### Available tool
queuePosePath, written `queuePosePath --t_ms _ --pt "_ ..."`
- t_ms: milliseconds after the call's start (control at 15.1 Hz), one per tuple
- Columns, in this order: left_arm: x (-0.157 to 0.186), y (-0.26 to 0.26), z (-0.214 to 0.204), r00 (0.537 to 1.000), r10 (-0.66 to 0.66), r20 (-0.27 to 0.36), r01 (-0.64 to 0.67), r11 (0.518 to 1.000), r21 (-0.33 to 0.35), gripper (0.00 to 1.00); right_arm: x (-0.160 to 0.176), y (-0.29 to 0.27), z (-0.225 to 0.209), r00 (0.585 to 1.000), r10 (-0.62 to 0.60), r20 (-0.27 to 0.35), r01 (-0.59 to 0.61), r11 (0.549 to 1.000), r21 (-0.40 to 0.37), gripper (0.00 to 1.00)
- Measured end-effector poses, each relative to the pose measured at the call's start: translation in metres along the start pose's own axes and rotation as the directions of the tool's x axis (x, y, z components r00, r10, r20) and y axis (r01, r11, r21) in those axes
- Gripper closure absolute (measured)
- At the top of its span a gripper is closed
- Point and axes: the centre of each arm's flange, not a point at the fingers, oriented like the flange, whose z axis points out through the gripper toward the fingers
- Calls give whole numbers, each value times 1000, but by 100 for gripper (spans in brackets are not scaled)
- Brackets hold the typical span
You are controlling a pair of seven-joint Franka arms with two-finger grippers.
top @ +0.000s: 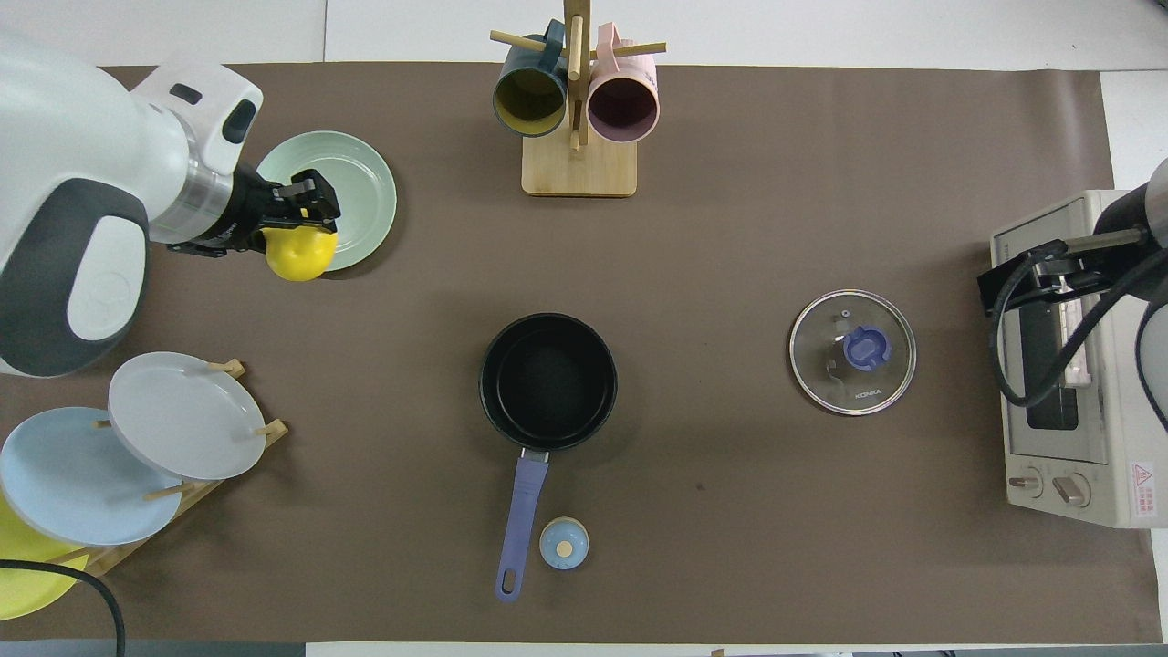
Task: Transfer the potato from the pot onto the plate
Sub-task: 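Lift the potato to the green plate with the left gripper while the right gripper withdraws, then lower the potato onto the green plate and open the left gripper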
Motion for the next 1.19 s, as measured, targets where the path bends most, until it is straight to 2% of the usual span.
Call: queuePosePath --t_ms 265,531,663,1194 --pt "55 -40 67 996 61 -71 -62 998 -12 34 -7 13 -9 1000 25 18 -25 1000 3 0" --pt "76 -37 155 995 69 -74 -70 998 -7 34 -9 16 -8 999 30 24 -30 1000 3 0" --pt "80 -37 183 993 88 -80 -88 996 11 34 -12 15 -10 999 29 21 -29 1000 3 0" --pt "76 -36 202 986 149 -78 -148 989 21 34 -11 19 -11 998 58 6 -58 998 3 0"
